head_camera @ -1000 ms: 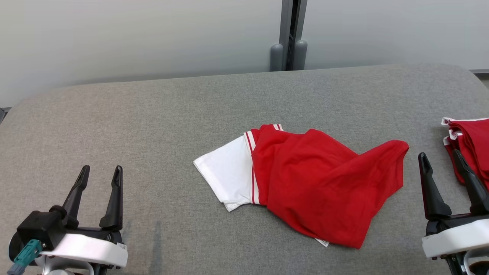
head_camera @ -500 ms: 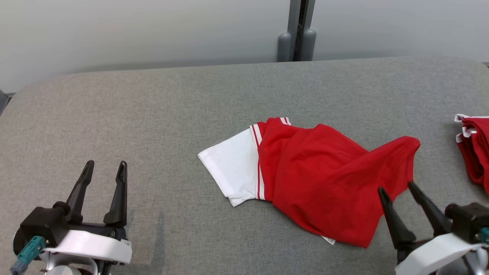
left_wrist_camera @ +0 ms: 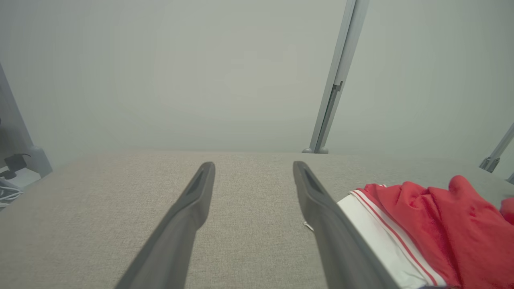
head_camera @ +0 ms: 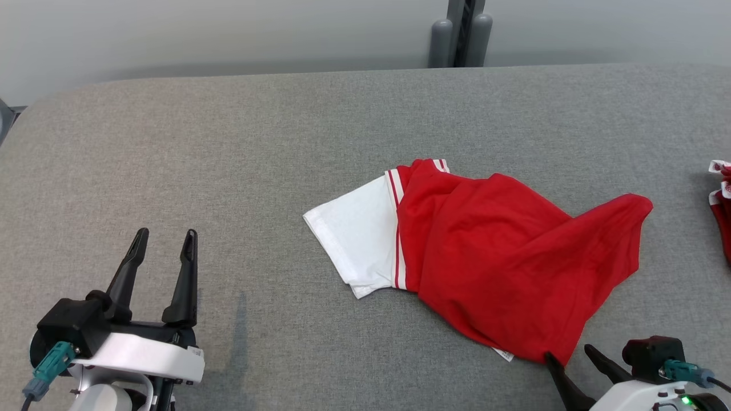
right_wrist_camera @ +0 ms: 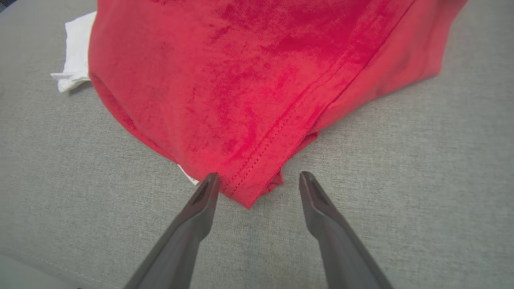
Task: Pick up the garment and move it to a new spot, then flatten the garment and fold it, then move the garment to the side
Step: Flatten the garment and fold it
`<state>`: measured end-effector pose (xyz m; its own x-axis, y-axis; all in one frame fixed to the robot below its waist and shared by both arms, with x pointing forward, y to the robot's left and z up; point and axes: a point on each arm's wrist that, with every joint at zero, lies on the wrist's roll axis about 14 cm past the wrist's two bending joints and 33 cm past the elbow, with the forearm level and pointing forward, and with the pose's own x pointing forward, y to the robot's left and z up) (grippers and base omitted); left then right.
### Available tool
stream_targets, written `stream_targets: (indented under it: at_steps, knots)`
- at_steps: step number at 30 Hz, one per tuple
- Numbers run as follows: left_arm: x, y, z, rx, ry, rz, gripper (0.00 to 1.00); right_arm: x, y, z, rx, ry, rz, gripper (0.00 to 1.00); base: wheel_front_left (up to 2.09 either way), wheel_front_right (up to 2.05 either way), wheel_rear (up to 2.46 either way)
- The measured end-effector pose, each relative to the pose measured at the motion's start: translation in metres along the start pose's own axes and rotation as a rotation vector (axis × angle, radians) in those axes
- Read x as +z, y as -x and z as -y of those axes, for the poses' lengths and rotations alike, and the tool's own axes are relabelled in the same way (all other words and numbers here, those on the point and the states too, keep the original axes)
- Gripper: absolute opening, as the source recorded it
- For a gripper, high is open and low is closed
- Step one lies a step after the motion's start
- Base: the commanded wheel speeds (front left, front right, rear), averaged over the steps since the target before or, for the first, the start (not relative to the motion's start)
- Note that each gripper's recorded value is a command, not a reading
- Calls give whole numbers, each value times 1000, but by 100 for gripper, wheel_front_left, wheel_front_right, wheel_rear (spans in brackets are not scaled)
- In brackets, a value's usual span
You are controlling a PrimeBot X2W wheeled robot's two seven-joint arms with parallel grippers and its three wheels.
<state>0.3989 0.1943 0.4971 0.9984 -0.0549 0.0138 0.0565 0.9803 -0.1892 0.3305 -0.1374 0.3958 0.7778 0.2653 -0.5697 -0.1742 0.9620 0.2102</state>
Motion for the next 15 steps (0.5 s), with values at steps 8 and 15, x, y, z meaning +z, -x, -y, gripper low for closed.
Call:
stream_targets:
  at_steps: [8, 15]
  knots:
    - [-5, -2, -5, 11, -1, -10, 100, 16, -13, -18, 67, -61, 46, 0, 0, 0, 0]
    - [-4, -5, -6, 11, -7, -6, 100, 67, 5, -27, 147, -121, 159, 0, 0, 0, 0]
